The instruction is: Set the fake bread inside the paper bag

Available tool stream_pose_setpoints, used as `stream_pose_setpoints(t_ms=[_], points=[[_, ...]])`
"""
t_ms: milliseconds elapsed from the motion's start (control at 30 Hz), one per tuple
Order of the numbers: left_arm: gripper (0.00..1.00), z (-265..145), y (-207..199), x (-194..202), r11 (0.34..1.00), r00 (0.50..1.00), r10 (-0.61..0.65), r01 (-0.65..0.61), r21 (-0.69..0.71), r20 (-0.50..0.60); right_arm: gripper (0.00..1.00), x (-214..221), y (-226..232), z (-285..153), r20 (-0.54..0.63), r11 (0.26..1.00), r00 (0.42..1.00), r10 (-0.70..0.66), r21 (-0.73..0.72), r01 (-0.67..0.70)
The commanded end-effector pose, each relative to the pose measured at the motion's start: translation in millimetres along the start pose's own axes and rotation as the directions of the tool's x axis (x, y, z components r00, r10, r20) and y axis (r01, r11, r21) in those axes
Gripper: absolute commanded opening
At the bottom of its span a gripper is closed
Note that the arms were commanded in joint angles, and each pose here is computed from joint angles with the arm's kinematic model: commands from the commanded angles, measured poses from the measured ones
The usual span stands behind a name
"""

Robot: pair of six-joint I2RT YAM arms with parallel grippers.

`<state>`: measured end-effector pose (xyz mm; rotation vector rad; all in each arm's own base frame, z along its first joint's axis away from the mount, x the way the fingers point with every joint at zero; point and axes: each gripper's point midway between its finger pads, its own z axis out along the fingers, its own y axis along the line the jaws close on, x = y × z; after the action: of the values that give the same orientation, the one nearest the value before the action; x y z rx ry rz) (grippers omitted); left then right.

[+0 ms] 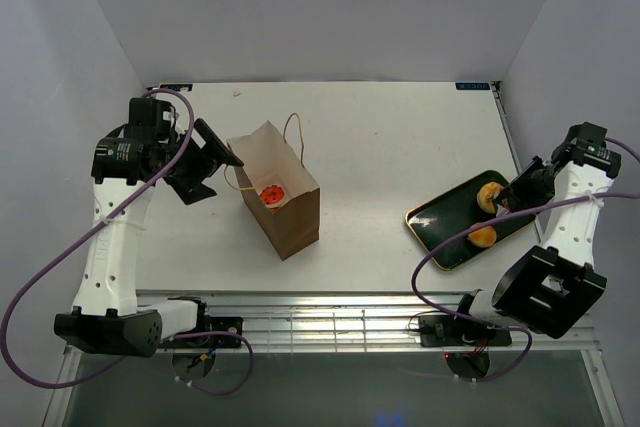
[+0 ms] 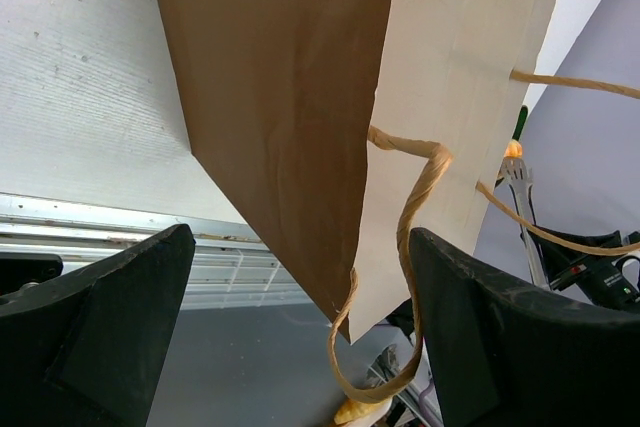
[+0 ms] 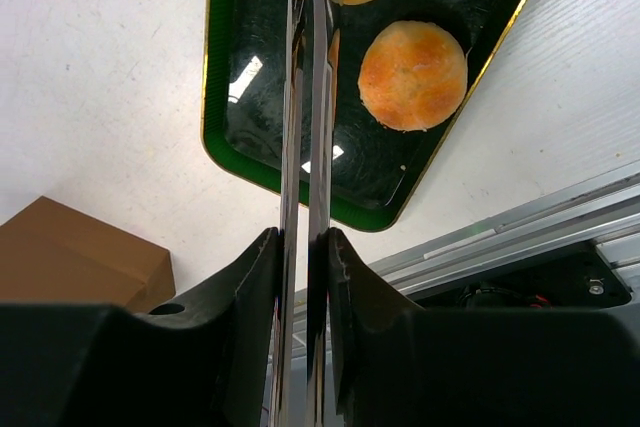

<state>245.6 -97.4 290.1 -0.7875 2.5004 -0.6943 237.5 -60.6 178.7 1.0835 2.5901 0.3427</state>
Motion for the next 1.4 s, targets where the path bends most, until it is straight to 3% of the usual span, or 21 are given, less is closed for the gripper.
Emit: stream_pose_setpoints(t_ms=[0,400,767,1033,1167,1367], points=[[0.98,-8.6,-5.8,-5.0,1.000,0.999,-0.012,0.011,0.014,0.039,0.08,-18.5,23.3,-26.4,0.104,0.995,0.994,-0.037,-0.084,0.046],[0.98,-0.1,-7.5,-5.0,0.997,0.997,-0.067,0.067,0.028,0.026,0.08,-10.3,60.9,-54.6,0.087,0.971,0.994,-0.071,-0.224,0.089],[0.98,1.5,-9.1,-3.9,0.995,0.995,-0.094,0.094,0.032,0.017,0.08,-1.4,143.1,-113.1,0.158,0.848,0.957,-0.245,-0.444,0.290],[0.98,-0.6,-7.8,-3.8,0.993,0.994,-0.110,0.109,0.034,0.019,0.08,34.9,222.7,-161.8,0.185,0.656,0.904,-0.386,-0.634,0.410],[0.98,-4.3,-9.1,-4.7,0.993,0.993,-0.110,0.109,0.044,0.029,0.08,58.1,252.0,-186.9,0.221,0.520,0.870,-0.442,-0.727,0.449],[0.98,-5.0,-5.9,0.3,0.992,0.993,-0.121,0.120,0.039,0.019,0.08,108.7,288.8,-255.2,0.350,0.186,0.774,-0.527,-0.841,0.508]])
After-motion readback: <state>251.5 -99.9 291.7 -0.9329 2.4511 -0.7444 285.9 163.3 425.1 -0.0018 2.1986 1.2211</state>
